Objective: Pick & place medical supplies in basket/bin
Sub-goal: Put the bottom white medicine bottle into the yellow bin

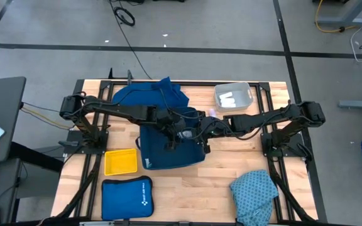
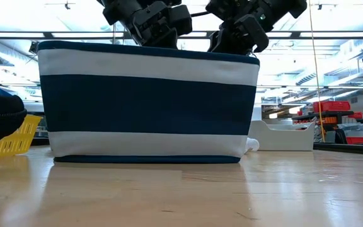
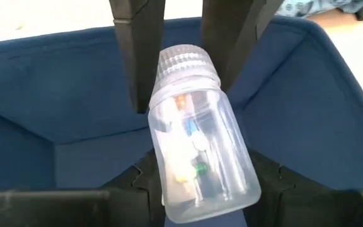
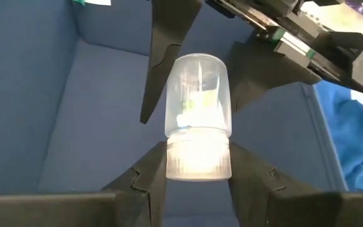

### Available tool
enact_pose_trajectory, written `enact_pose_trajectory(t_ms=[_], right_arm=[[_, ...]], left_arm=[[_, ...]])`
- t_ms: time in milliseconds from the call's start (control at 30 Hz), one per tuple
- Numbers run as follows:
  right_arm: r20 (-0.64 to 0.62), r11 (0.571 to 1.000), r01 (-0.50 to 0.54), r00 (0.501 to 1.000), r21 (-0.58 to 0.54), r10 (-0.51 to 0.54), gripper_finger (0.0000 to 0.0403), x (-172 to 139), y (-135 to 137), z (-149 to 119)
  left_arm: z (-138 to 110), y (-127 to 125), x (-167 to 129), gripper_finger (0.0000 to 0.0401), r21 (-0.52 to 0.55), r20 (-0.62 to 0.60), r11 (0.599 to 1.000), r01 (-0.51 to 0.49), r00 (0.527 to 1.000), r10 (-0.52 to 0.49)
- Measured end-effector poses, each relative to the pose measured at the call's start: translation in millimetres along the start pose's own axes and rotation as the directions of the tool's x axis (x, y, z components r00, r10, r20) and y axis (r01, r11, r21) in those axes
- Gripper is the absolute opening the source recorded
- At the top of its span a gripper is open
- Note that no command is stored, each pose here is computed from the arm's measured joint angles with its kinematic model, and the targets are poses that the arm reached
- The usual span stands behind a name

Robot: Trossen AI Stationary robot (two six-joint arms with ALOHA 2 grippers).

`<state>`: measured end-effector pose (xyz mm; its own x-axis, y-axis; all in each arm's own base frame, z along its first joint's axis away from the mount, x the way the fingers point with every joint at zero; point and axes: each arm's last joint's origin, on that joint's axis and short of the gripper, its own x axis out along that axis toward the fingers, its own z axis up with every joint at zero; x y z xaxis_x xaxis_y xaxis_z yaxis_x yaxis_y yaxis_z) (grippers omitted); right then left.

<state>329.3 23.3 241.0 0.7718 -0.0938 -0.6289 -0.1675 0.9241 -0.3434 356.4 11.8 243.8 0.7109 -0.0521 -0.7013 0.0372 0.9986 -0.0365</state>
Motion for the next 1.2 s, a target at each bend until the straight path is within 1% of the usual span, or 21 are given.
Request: enact_pose_trajectory(t_ms=[33, 67, 167, 233, 333, 500, 600, 733, 867, 1000, 1100, 1200], right_arm=[[-0.001, 1.0, 0.011, 1.0, 0.0, -0.011, 0.0138, 0.0, -0.3, 0.1], [-0.001, 1.0, 0.02, 1.0, 0.0, -0.02, 0.0149, -0.1, -0.4, 0.4], [0.042, 1.0, 0.029, 0.999, 0.0, -0.029, 0.0206, 0.2, -1.2, 4.6], [0.063, 1.0, 0.031, 0.997, 0.002, -0.032, 0.0239, -0.3, -1.3, 6.9], [0.085, 0.999, 0.036, 0.996, 0.005, -0.037, 0.0261, -0.4, -0.5, 9.4], [0.091, 0.999, 0.042, 0.995, 0.017, -0.044, 0.026, -0.5, -0.5, 10.2], [0.086, 0.997, 0.072, 0.994, 0.016, -0.073, 0.0252, -1.2, 0.8, 11.3], [0.076, 0.992, 0.124, 0.989, -0.003, -0.123, 0.0243, -2.6, 5.9, 13.3], [0.089, 0.992, 0.127, 0.988, -0.002, -0.126, 0.0237, -3.2, 7.8, 15.2], [0.119, 0.996, 0.094, 0.989, -0.001, -0.093, 0.0232, -3.4, 8.5, 17.2], [0.208, 0.999, 0.035, 0.978, -0.009, -0.032, 0.0227, -4.4, 8.7, 23.9], [0.308, 0.999, -0.006, 0.951, -0.042, 0.018, 0.0221, -12.9, 6.8, 32.3]], left_arm=[[0.2, 0.3, -0.1, 0.0148, 0.002, 0.001, 1.0, -0.005, 1.0, 0.005], [0.4, 0.5, -0.3, 0.0147, 0.006, 0.003, 1.0, -0.009, 1.0, 0.009], [4.8, 0.7, -0.9, 0.0145, 0.024, 0.044, 1.0, -0.01, 0.999, 0.009], [5.0, 0.7, -2.2, 0.0143, 0.027, 0.042, 1.0, -0.011, 0.999, 0.01], [4.4, 1.3, -1.9, 0.0141, 0.029, 0.036, 0.999, -0.017, 0.999, 0.016], [4.4, 1.4, -5.0, 0.014, 0.043, 0.032, 0.998, -0.037, 0.999, 0.036], [4.3, 2.9, -10.1, 0.014, 0.055, 0.027, 0.997, -0.053, 0.998, 0.052], [1.6, 5.6, -15.9, 0.014, 0.053, -0.006, 0.996, -0.07, 0.998, 0.07], [-1.9, 6.8, -19.6, 0.014, 0.057, -0.041, 0.994, -0.091, 0.995, 0.093], [-1.5, 7.1, -25.4, 0.014, 0.061, -0.039, 0.993, -0.099, 0.994, 0.102], [1.0, 6.5, -29.9, 0.014, 0.079, -0.015, 0.992, -0.098, 0.995, 0.1], [6.0, 6.2, -34.0, 0.014, 0.097, 0.035, 0.99, -0.101, 0.995, 0.098]])
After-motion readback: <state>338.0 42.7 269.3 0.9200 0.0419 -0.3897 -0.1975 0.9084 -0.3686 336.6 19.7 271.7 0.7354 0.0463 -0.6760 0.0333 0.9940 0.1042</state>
